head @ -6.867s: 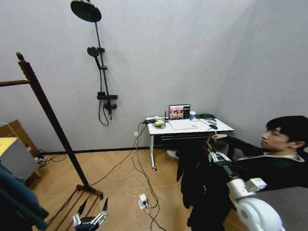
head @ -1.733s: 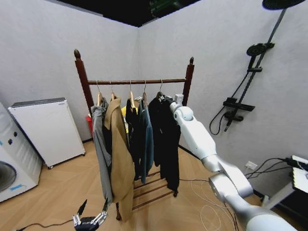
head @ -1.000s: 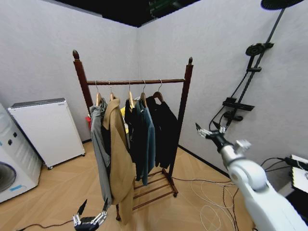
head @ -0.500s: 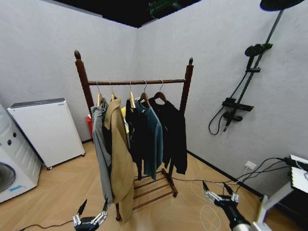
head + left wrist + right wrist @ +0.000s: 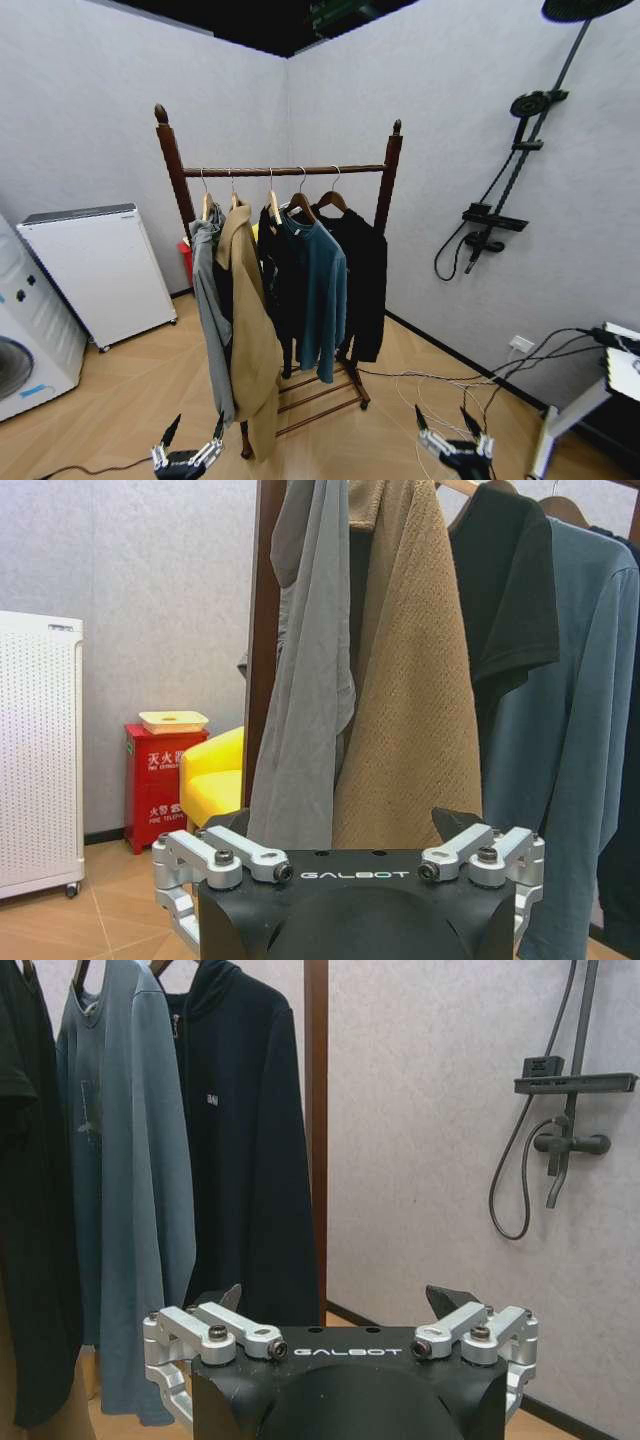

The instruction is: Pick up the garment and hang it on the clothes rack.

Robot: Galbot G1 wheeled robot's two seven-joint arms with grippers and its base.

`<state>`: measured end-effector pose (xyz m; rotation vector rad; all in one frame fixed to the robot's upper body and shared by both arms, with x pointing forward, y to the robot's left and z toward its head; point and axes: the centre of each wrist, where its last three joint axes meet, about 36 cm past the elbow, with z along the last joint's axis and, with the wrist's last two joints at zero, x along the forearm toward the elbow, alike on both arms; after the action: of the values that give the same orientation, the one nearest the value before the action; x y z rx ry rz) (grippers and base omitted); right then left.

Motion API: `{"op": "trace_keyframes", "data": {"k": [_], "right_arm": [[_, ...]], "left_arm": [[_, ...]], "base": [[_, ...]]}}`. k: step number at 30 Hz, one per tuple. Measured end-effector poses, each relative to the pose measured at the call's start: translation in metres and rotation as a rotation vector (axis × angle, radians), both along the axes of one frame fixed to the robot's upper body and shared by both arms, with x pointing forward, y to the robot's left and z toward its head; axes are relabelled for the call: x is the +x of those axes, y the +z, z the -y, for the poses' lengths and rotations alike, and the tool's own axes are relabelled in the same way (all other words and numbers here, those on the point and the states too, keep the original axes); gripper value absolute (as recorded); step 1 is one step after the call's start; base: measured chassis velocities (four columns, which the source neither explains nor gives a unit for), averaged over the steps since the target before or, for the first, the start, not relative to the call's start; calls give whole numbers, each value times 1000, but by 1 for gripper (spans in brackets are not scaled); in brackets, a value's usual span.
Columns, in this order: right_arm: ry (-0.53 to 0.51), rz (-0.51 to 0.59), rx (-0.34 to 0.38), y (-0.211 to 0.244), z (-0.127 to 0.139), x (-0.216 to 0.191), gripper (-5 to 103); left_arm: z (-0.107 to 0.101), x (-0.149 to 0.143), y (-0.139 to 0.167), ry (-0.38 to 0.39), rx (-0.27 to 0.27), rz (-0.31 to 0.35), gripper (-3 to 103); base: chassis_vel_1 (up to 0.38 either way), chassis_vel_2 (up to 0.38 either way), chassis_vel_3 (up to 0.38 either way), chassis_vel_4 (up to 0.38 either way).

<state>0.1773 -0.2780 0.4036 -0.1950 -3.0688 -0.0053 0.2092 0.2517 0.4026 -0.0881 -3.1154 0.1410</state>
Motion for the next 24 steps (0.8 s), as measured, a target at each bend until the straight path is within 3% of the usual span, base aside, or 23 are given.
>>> {"op": "trace_keyframes", "data": {"k": [24], "right_arm": [[-1,0,5,-1,-1,2,100]], "left_arm": [[0,0,0,0,0,0,100]], "base": [[-10,-11,-10,-9]]}}
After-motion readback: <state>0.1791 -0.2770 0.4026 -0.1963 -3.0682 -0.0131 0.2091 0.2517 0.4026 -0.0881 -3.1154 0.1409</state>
